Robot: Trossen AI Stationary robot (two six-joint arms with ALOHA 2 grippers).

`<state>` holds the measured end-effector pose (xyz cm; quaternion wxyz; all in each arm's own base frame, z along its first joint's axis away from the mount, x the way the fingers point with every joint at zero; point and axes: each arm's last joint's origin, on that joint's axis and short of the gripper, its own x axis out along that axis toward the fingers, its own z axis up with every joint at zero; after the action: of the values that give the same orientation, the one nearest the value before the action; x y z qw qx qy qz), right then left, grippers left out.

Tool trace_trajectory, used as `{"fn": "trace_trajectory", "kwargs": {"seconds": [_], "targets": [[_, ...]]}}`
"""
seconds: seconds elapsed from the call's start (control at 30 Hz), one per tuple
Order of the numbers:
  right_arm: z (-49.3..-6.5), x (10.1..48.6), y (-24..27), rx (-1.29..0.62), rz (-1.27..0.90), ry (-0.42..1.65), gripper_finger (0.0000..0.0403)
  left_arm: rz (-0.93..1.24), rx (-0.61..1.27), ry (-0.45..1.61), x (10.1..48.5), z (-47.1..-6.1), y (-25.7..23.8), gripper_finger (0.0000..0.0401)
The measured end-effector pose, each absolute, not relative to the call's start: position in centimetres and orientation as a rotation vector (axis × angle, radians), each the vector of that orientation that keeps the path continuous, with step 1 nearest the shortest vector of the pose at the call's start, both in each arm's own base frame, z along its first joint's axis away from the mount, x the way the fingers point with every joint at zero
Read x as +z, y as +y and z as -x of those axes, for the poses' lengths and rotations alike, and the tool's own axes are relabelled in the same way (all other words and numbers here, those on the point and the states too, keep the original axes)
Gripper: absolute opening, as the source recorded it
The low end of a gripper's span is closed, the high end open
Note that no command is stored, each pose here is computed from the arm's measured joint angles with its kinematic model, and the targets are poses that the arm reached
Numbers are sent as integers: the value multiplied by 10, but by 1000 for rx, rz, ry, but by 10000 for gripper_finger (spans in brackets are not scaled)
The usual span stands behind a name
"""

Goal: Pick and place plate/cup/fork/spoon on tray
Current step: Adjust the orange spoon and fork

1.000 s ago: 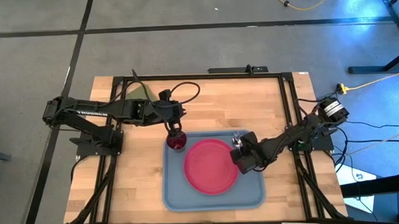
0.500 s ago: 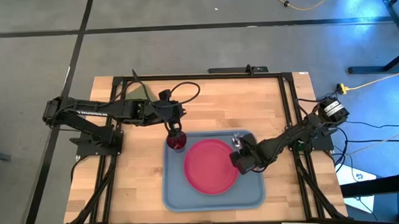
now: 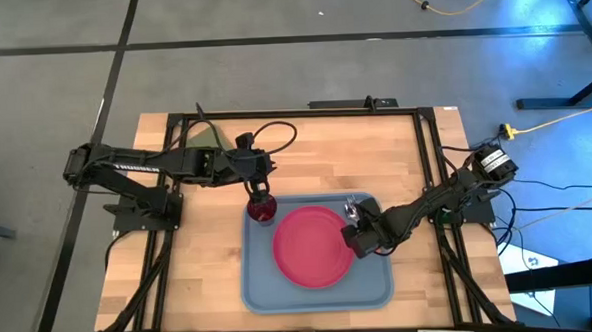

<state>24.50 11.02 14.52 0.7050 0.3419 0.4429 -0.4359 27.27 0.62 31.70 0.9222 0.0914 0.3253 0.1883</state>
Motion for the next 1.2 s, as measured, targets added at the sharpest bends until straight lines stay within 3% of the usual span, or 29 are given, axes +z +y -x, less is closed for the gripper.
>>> {"fn": "trace_trajectory", "kwargs": {"seconds": [0.87,1.2], "targets": [[-246,134,116,-974,-735,1011,7,-187,387,667,317,-273,6,47],[-249,134,122,-955,-820,969,11,-187,386,668,317,-273,6,47]]}}
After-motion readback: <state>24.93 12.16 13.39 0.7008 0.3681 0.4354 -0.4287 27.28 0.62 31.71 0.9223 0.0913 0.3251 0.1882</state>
